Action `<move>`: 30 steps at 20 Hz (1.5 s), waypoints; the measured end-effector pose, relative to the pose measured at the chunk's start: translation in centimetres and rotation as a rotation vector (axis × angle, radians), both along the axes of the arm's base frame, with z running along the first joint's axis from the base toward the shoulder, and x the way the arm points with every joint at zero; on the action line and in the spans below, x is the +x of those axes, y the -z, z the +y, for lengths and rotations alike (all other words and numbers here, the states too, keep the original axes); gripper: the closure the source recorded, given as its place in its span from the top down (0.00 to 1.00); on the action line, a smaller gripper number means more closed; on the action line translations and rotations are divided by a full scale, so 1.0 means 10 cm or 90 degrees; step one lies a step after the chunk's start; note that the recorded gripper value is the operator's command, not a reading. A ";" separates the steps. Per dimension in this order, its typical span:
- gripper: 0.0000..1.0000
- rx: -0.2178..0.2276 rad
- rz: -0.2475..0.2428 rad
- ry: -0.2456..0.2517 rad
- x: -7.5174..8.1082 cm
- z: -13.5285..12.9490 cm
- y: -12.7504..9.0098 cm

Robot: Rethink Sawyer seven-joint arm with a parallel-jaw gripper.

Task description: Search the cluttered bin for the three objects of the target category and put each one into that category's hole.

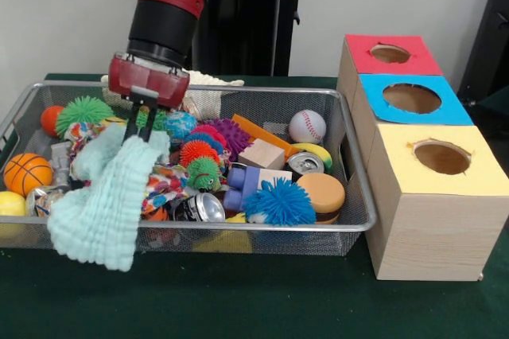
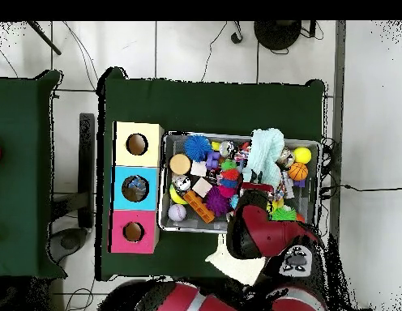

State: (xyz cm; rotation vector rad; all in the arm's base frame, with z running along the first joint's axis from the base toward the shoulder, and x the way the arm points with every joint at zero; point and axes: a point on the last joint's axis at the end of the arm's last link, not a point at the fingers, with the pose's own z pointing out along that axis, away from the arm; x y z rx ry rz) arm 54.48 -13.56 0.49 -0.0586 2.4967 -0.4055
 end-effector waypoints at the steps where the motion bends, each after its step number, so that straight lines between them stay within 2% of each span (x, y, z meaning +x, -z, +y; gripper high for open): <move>1: 0.00 0.003 0.011 0.008 -0.05 -0.02 -0.04; 5: 0.00 0.014 0.047 0.040 -0.21 -0.08 -0.17; 10: 0.00 0.027 0.075 0.070 -0.37 -0.05 -0.31; 15: 0.00 0.042 0.078 0.074 -0.44 0.05 -0.37; 16: 0.00 0.061 0.086 0.085 -0.50 0.09 -0.37; 18: 0.00 0.081 0.100 0.099 -0.58 0.12 -0.35; 21: 0.00 0.096 0.120 0.114 -0.68 0.15 -0.34; 23: 0.00 0.109 0.145 0.126 -0.81 0.21 -0.34; 30: 0.00 0.126 0.184 0.141 -1.11 0.46 -0.48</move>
